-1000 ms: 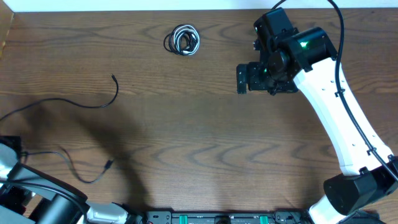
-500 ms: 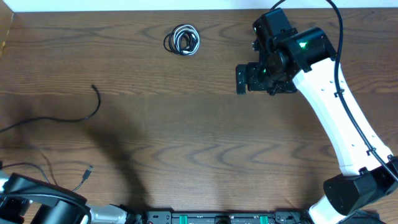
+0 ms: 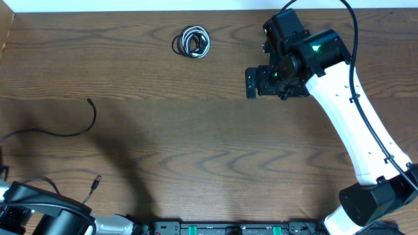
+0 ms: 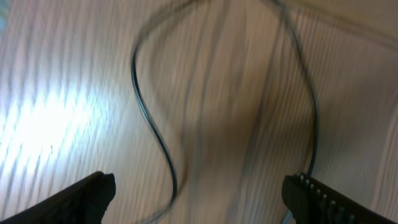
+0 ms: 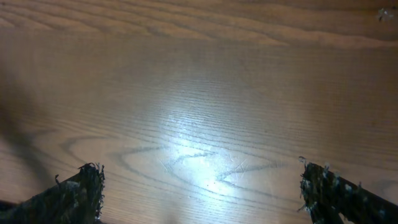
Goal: Untangle cables
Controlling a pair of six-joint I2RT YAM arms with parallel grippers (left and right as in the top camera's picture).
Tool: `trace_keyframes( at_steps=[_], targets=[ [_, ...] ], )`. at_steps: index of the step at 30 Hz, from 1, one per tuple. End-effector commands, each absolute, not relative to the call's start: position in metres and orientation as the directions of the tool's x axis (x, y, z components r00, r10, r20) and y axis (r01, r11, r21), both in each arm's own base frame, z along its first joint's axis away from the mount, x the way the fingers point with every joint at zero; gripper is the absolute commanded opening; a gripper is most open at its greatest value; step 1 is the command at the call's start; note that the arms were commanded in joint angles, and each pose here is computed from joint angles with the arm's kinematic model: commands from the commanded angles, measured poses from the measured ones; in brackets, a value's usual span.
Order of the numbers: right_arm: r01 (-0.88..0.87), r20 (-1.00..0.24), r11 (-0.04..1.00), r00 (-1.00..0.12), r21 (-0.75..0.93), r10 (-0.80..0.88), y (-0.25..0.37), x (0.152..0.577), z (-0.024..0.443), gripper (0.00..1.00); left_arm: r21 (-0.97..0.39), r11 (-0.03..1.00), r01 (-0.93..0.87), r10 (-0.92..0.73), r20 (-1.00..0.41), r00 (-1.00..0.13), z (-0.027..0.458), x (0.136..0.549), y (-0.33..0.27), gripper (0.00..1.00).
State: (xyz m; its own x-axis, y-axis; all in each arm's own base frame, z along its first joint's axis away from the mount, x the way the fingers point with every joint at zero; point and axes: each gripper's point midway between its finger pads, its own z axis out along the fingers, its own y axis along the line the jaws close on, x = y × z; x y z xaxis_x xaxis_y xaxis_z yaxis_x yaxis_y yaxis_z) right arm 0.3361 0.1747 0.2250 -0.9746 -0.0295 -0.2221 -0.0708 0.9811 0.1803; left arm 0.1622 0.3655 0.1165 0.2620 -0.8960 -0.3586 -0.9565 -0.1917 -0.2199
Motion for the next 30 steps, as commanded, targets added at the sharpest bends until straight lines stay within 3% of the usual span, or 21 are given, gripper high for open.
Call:
trace_keyframes(
  at_steps=[1,6,9,16,30],
  targets=[
    [-0.075,-0.223,0.981,-0.974,0.180,-0.033,0.177,0.337,0.223,0.99,-0.228,-0.142,-0.963,-0.946,-0.255,0.199,0.104,0.183,0.335,0.90],
    [-0.075,-0.224,0.981,-0.974,0.180,-0.033,0.177,0.337,0.223,0.99,-0.142,-0.070,-0.987,-0.985,-0.145,0.091,0.084,0.197,0.283,0.90],
    [-0.075,-0.223,0.981,-0.974,0.180,-0.033,0.177,0.337,0.223,0.99,-0.027,-0.177,-0.984,-0.979,-0.095,0.179,0.073,0.185,0.255,0.91],
    [-0.091,-0.214,0.981,-0.975,0.171,-0.053,0.176,0.334,0.222,0.99,0.197,-0.151,-0.969,-0.984,-0.122,0.129,0.053,0.145,0.233,0.90],
    [-0.090,-0.210,0.981,-0.976,0.170,-0.053,0.175,0.333,0.222,0.99,0.281,-0.148,-0.948,-0.989,-0.057,0.138,0.028,0.119,0.204,0.90]
  ],
)
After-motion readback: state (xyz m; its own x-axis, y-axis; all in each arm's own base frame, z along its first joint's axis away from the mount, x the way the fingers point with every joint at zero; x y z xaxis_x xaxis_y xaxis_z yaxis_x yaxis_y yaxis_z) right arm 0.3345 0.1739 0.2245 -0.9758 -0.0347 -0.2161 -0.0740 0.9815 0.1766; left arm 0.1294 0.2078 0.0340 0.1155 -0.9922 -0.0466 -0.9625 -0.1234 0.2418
